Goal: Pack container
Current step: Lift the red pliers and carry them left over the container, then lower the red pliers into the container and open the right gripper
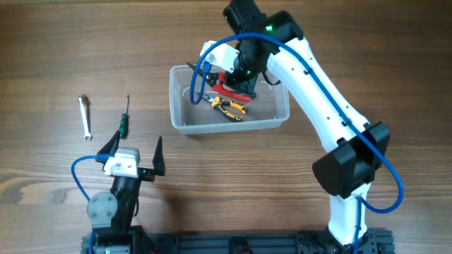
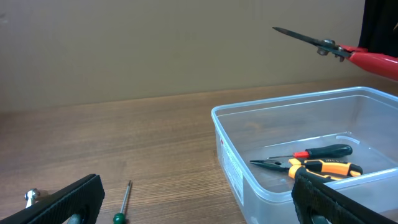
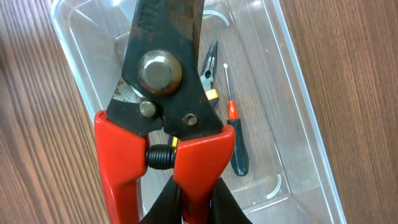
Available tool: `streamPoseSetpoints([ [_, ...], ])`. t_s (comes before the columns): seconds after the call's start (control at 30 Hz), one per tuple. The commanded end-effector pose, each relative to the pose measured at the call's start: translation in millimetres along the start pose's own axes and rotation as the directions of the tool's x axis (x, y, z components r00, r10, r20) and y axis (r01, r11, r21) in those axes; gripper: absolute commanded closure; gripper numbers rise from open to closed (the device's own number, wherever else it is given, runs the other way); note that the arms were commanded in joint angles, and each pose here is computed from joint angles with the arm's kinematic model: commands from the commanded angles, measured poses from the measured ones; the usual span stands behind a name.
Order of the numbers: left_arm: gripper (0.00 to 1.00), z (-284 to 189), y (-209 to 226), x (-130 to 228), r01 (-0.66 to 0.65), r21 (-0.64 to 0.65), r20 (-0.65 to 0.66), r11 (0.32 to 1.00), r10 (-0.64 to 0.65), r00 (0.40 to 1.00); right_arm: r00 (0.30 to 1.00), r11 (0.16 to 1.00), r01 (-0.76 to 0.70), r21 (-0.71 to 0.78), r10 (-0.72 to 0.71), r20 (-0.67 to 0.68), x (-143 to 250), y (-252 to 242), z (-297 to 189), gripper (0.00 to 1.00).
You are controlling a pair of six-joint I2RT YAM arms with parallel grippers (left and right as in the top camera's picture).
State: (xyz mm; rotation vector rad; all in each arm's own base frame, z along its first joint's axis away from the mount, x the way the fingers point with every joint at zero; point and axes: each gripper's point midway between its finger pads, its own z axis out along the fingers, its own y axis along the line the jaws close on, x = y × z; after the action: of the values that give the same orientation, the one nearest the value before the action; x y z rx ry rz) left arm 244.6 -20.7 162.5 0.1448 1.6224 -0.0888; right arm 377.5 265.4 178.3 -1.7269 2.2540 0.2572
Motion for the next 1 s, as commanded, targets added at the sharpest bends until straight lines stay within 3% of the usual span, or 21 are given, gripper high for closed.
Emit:
streamPoseSetpoints([
  [0.0,0.00,0,-1,2,-0.012,0.001,-0.001,1.000,0.012,1.000,0.999,1.000,0.022,-0.008,-0.021,0.047,-7,4,-7,0.96],
  [0.97,0.00,0,-1,2,-0.012,0.001,-0.001,1.000,0.012,1.000,0.997,0.993,-0.048,-0.110,0.041,-0.070,32,13,84,0.95],
])
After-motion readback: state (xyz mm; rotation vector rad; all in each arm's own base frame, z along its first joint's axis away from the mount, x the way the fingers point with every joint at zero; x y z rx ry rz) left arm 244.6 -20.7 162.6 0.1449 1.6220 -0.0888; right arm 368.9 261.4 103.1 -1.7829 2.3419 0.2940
